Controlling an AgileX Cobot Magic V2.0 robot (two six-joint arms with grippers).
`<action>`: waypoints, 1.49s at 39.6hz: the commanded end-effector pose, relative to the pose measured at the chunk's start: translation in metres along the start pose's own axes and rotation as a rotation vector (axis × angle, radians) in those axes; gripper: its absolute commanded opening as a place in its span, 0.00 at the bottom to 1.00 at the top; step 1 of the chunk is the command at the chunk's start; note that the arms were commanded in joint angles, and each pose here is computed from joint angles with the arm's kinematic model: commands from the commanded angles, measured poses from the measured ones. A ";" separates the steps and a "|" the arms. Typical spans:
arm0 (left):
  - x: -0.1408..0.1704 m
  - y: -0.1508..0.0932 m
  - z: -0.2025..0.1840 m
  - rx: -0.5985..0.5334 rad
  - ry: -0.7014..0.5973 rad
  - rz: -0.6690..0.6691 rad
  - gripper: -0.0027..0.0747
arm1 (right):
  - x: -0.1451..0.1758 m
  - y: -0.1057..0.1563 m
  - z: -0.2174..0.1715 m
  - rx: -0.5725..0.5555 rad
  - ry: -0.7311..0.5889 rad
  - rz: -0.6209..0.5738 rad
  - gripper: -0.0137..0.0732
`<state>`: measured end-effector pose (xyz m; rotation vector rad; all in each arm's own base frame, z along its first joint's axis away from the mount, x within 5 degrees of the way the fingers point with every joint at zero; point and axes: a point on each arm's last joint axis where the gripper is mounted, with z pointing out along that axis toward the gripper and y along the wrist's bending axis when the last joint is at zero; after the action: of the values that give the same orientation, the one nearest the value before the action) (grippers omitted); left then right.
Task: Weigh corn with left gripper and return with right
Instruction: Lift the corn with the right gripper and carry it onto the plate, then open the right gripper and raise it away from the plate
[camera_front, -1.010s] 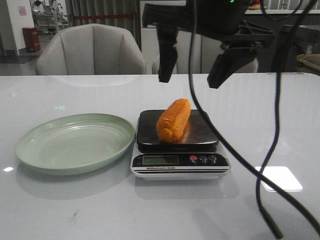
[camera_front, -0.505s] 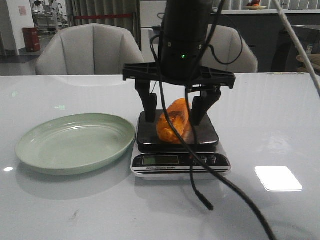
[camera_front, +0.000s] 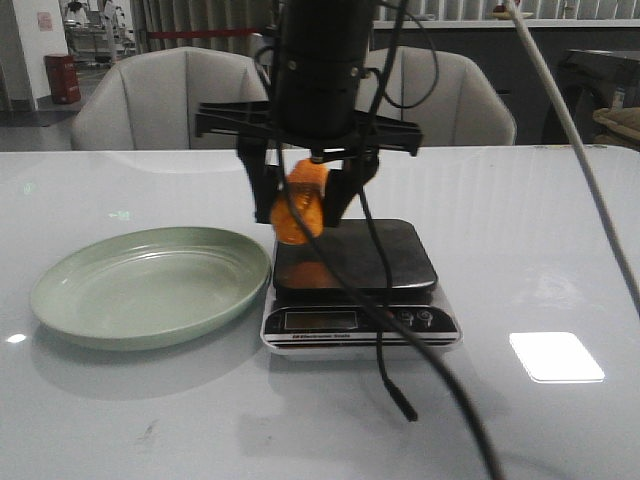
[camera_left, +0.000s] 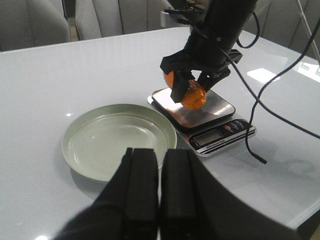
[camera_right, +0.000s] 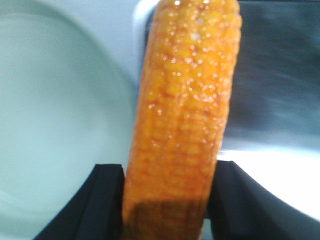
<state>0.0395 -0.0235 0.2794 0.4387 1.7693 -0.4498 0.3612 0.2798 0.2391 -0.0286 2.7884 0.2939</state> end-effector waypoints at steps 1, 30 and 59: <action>-0.014 -0.001 -0.002 0.010 -0.090 -0.002 0.18 | 0.001 0.032 -0.041 -0.145 -0.125 -0.080 0.42; -0.014 -0.001 -0.002 0.010 -0.090 -0.002 0.18 | 0.028 0.085 0.009 -0.318 -0.128 -0.089 0.86; -0.014 -0.001 -0.002 0.010 -0.090 -0.002 0.18 | -0.035 -0.045 -0.139 -0.101 -0.125 -0.273 0.86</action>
<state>0.0395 -0.0235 0.2794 0.4387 1.7693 -0.4498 0.3654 0.2287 0.3171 -0.3412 2.7430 0.3396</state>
